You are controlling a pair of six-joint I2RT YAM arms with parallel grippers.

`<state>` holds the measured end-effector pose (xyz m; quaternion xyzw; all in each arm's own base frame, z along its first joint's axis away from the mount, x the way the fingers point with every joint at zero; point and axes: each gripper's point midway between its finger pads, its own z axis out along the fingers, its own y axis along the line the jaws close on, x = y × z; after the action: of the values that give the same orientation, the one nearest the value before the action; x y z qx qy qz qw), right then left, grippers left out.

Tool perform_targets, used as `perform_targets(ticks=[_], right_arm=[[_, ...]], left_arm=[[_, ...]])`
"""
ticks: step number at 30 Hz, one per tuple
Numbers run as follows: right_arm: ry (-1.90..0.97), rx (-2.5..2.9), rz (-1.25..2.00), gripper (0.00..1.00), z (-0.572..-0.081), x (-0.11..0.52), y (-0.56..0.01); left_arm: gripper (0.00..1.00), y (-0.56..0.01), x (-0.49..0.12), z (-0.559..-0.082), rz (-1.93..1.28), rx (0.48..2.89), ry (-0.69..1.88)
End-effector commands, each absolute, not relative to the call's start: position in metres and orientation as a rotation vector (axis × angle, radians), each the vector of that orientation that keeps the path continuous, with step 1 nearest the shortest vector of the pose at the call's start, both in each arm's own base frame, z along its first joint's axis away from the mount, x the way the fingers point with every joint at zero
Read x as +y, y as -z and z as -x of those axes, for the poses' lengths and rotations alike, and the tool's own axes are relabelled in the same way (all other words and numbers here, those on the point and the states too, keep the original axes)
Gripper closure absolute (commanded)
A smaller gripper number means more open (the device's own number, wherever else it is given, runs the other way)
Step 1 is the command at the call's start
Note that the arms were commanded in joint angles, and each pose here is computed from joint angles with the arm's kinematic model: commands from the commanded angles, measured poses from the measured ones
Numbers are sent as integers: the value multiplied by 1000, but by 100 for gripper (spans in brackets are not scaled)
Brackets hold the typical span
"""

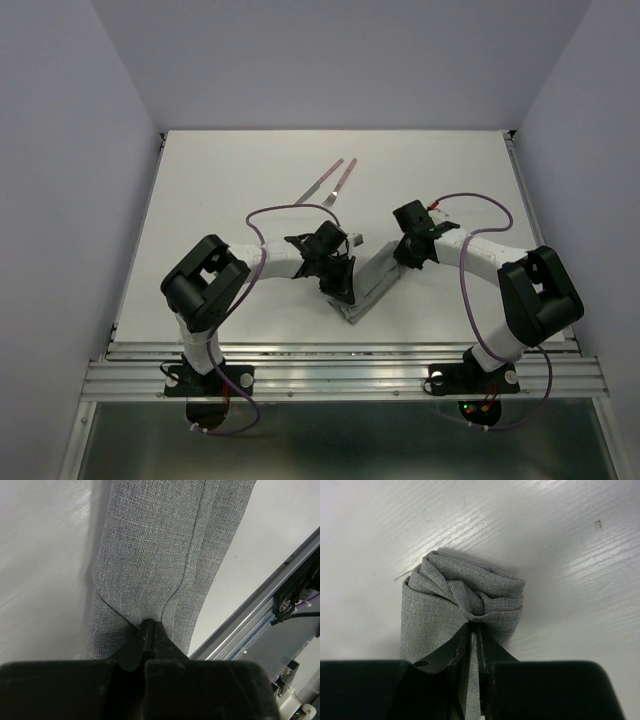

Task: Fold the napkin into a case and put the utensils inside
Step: Stuff the smaller-rectangle-folded napkin at the center of the board.

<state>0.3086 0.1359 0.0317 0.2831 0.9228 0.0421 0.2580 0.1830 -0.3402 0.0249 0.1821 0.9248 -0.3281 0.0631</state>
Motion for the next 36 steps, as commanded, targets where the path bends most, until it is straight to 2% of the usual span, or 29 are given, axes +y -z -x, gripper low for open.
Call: perform_targets(ticks=[1,8,16,17,18,19,21,25,29,34,36], right_arm=[[-100,2507,-783,85,-304,132,-26],[-139,2489,-774,84,-309,136,-40],[-197,2394,-753,67,-313,133,-94],[-189,2377,-751,65,-314,130,-100],[-169,2366,-753,61,-312,122,-105],[-149,2358,-751,59,-310,118,-107],[-76,2350,-772,55,-303,99,-105],[-29,2338,-874,54,-289,55,-96],[-33,2302,-951,47,-276,24,-97],[-62,2318,-958,40,-266,25,-91],[-61,2330,-960,40,-264,25,-87]], left_arm=[[100,-50,-343,-188,-586,2723,974],[100,-110,-346,-202,-600,2584,939],[100,-112,-354,-221,-600,2555,762],[96,-116,-357,-224,-599,2545,749],[86,-114,-358,-225,-599,2538,705],[80,-113,-356,-226,-598,2541,668],[72,-113,-358,-232,-595,2523,597],[51,-105,-365,-226,-656,2521,527],[39,-92,-375,-216,-745,2497,430],[22,-82,-386,-209,-814,2466,342],[21,-80,-392,-205,-839,2447,319]])
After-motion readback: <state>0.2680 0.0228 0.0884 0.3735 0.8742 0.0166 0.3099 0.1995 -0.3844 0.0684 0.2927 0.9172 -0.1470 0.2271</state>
